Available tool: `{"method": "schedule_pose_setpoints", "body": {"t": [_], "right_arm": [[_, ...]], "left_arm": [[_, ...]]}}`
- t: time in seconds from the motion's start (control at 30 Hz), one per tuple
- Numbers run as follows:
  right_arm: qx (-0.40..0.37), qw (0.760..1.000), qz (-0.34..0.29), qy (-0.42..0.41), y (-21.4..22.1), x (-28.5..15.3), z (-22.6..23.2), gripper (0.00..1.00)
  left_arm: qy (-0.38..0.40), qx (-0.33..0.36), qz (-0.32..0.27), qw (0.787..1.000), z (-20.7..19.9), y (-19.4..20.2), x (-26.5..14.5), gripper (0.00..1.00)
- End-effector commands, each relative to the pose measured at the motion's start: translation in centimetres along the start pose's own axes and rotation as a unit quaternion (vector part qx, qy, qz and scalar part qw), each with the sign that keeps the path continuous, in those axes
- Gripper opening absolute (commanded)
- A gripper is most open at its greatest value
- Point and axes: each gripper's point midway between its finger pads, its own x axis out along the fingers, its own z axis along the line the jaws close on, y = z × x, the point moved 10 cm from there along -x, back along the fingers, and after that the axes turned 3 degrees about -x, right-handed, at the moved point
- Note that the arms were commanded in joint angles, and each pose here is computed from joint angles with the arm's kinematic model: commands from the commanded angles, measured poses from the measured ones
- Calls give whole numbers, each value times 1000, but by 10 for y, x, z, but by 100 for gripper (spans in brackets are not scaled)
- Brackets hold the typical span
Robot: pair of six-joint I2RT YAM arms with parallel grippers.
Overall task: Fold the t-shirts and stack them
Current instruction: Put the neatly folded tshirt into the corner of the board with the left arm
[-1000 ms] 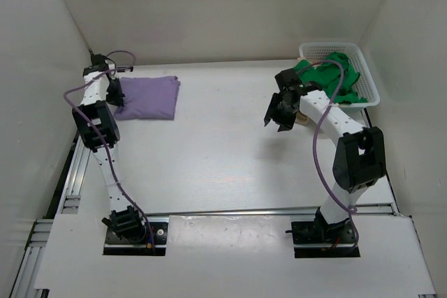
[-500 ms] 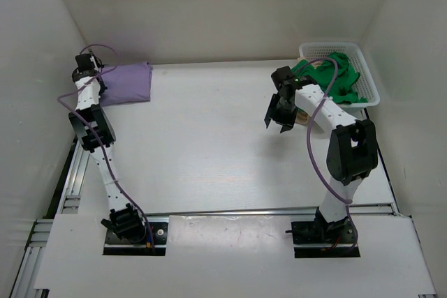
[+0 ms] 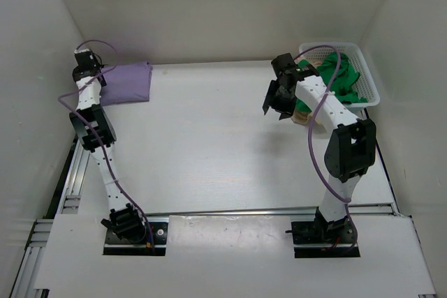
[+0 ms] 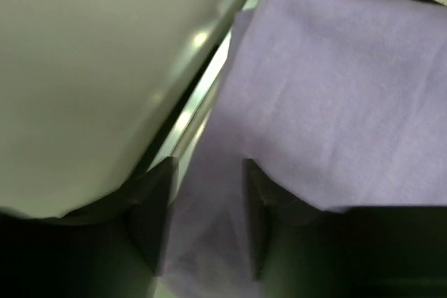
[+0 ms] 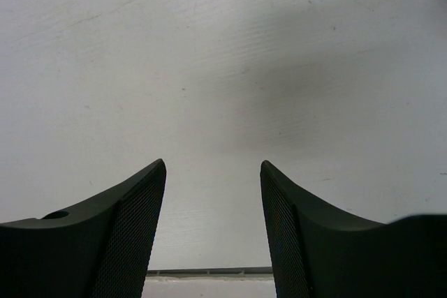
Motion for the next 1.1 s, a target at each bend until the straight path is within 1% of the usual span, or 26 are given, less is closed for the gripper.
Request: {"method": "schedule_pose_setpoints", "body": {"t": [0.0, 0.03, 0.07, 0.13, 0.17, 0.2, 0.27, 0.3, 0.37, 0.4, 0.5, 0.57, 0.6, 0.7, 0.73, 0.77, 0.8, 0.83, 0.93, 1.0, 1.03, 1.07], "right_arm": [[-13, 1000, -5, -6, -4, -8, 1, 61], [-13, 1000, -5, -6, -4, -8, 1, 61], [-14, 1000, 0, -3, -2, -6, 0, 61], [-14, 1000, 9, -9, 1, -2, 0, 61], [-14, 1000, 3, -12, 0, -1, 1, 61], [-14, 1000, 13, -14, 3, 2, 0, 61], [-9, 1000, 12, -19, 4, 1, 0, 61], [-9, 1000, 12, -19, 5, 4, 0, 61], [-9, 1000, 8, -22, 5, 0, 0, 61], [-15, 1000, 6, -18, 5, 1, -1, 61], [-20, 1000, 0, -11, 5, -1, -4, 61], [-19, 1000, -5, -12, 3, -4, -8, 61], [-19, 1000, -3, -5, 5, -1, -9, 61], [-19, 1000, 1, -2, 6, 0, -10, 61], [-15, 1000, 0, -1, 5, 1, -13, 61], [-15, 1000, -3, -3, 3, 1, -12, 61], [-15, 1000, 0, -1, 5, 3, -13, 61], [-15, 1000, 4, 2, 5, 6, -13, 61], [-15, 1000, 4, 2, 5, 6, -13, 61], [-15, 1000, 0, -1, 3, 4, -12, 61], [-15, 1000, 0, -1, 3, 4, -12, 61], [-15, 1000, 4, 1, 3, 7, -12, 61]], "left_arm": [[-11, -8, -61, 998, -8, -41, -37, 61], [-15, -9, -66, 998, -6, -46, -44, 75], [-19, -12, -86, 996, -9, -61, -62, 78], [-8, -7, -94, 995, -21, -67, -78, 84], [-2, -4, -99, 995, -27, -70, -86, 84], [14, 5, -103, 995, -46, -71, -98, 84], [31, 17, -106, 994, -69, -68, -105, 85], [42, 32, -95, 994, -93, -55, -101, 85], [49, 47, -81, 994, -113, -39, -94, 85], [51, 59, -70, 994, -130, -24, -85, 85], [47, 72, -54, 995, -145, -3, -67, 85], [42, 72, -54, 995, -145, -2, -64, 85], [41, 77, -43, 995, -147, 9, -55, 84], [31, 74, -48, 996, -145, 6, -56, 84], [35, 79, -38, 996, -146, 12, -54, 84], [43, 79, -37, 995, -145, 11, -58, 84], [68, 82, -29, 994, -148, 14, -60, 84], [79, 83, -27, 993, -147, 13, -67, 82], [123, 100, 19, 987, -153, 41, -68, 70], [143, 108, 49, 983, -152, 61, -67, 58], [159, 108, 55, 980, -153, 63, -70, 45], [166, 109, 64, 978, -153, 69, -72, 41]]}}
